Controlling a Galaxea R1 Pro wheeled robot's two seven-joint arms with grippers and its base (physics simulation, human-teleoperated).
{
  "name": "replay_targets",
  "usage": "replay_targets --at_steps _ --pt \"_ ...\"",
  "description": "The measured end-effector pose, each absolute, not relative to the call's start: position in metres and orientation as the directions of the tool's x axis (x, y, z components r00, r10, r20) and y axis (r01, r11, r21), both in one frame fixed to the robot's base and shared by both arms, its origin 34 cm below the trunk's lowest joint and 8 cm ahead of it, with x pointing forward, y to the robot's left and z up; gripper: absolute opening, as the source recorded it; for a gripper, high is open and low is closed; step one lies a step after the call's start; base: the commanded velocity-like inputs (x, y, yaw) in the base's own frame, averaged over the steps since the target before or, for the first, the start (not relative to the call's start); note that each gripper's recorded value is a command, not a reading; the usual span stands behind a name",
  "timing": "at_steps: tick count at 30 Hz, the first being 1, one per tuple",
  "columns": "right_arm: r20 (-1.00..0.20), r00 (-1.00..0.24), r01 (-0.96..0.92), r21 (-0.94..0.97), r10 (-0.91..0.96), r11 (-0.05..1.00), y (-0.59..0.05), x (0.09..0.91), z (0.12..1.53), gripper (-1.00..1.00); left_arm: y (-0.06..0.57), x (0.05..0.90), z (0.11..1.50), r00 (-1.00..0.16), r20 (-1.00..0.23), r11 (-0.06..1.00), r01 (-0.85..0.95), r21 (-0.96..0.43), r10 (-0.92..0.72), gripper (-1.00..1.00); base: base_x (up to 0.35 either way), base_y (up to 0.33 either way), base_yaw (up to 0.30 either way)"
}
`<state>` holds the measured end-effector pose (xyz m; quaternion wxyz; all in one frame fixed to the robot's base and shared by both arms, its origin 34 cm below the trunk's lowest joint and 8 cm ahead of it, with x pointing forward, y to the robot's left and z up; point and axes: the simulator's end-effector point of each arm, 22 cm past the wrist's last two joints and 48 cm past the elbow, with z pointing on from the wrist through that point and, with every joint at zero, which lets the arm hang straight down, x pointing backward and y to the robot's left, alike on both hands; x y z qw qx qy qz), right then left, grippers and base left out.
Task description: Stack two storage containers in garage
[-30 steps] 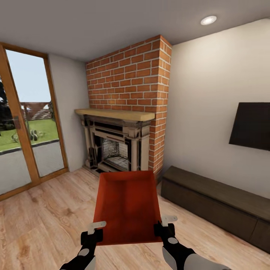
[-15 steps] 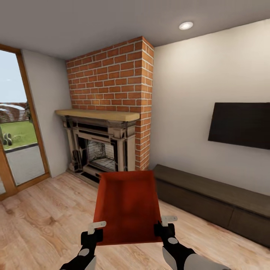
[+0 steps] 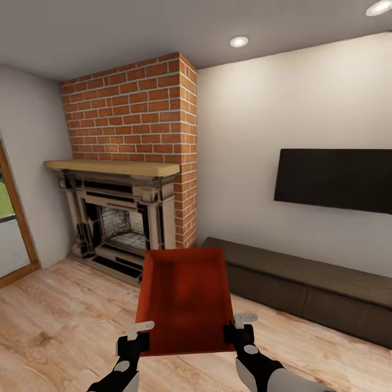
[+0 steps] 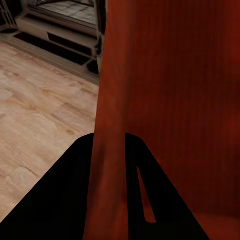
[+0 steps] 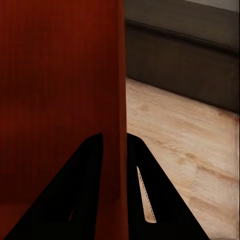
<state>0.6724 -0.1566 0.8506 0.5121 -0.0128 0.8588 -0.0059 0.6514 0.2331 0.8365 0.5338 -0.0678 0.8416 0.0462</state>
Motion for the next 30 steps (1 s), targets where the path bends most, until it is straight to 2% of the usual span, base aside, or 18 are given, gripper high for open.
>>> replay_targets --at_steps 30 --pt "-0.88 -0.475 -0.016 -0.023 -0.028 1.0 -0.1565 0.6727 0.8509 -1.0 0.2333 0.6518 0.8369 -0.421 -0.905 0.987 -0.163 0.006 -0.064 -1.0 0.0 0.0 -0.281"
